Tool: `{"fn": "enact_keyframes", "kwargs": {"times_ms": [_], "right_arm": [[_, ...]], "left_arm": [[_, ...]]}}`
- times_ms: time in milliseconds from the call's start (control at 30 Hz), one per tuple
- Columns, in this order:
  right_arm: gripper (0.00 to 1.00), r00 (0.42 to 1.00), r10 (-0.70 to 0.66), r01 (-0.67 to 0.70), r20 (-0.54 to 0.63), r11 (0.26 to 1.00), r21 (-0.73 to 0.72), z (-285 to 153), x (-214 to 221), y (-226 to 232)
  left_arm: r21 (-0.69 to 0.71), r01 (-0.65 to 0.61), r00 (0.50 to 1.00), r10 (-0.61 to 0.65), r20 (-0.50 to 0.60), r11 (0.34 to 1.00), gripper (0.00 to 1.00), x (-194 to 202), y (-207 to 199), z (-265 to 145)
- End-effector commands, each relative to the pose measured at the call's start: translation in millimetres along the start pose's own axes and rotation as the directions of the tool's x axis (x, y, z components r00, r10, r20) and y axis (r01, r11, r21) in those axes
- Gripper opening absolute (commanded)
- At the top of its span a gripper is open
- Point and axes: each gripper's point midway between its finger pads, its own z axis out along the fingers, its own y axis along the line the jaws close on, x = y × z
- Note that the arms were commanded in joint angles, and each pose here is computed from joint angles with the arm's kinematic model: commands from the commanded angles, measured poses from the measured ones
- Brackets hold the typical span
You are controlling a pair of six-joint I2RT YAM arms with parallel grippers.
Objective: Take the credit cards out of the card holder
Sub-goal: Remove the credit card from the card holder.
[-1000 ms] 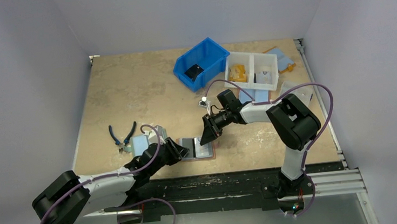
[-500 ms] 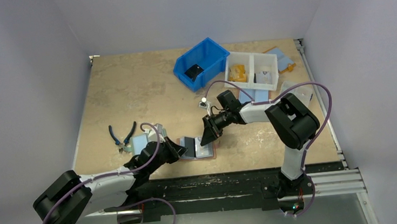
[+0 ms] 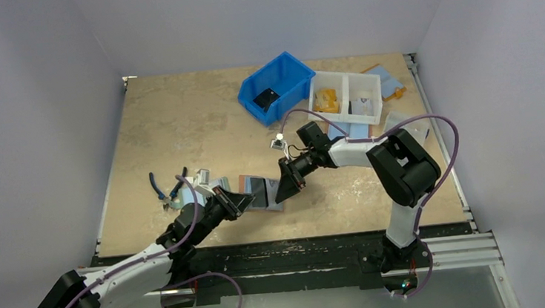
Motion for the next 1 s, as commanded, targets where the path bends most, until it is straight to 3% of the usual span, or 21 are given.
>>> {"fn": "enact_keyframes", "kwargs": {"times_ms": [0, 267, 967], "right_arm": [[0.36, 0.992, -0.125, 0.128, 0.035, 0.987, -0.099, -8.1, -22.1, 35.6], [0.45, 0.991, -0.12, 0.125, 0.063, 0.988, -0.09, -14.1, -28.7, 37.5], [0.46, 0.994, -0.067, 0.082, 0.089, 0.982, -0.172, -19.4, -33.9, 51.8]], "left_arm": [[0.106, -0.012, 1.0, 0.011, 0.003, 0.994, 0.0, -0.4, -16.4, -0.4], [0.165, 0.006, 1.0, -0.005, -0.01, 0.986, 0.0, 1.0, -29.2, 1.3], [0.279, 0.051, 0.999, -0.053, -0.002, 0.959, 0.0, -4.6, -54.0, -2.0]]}}
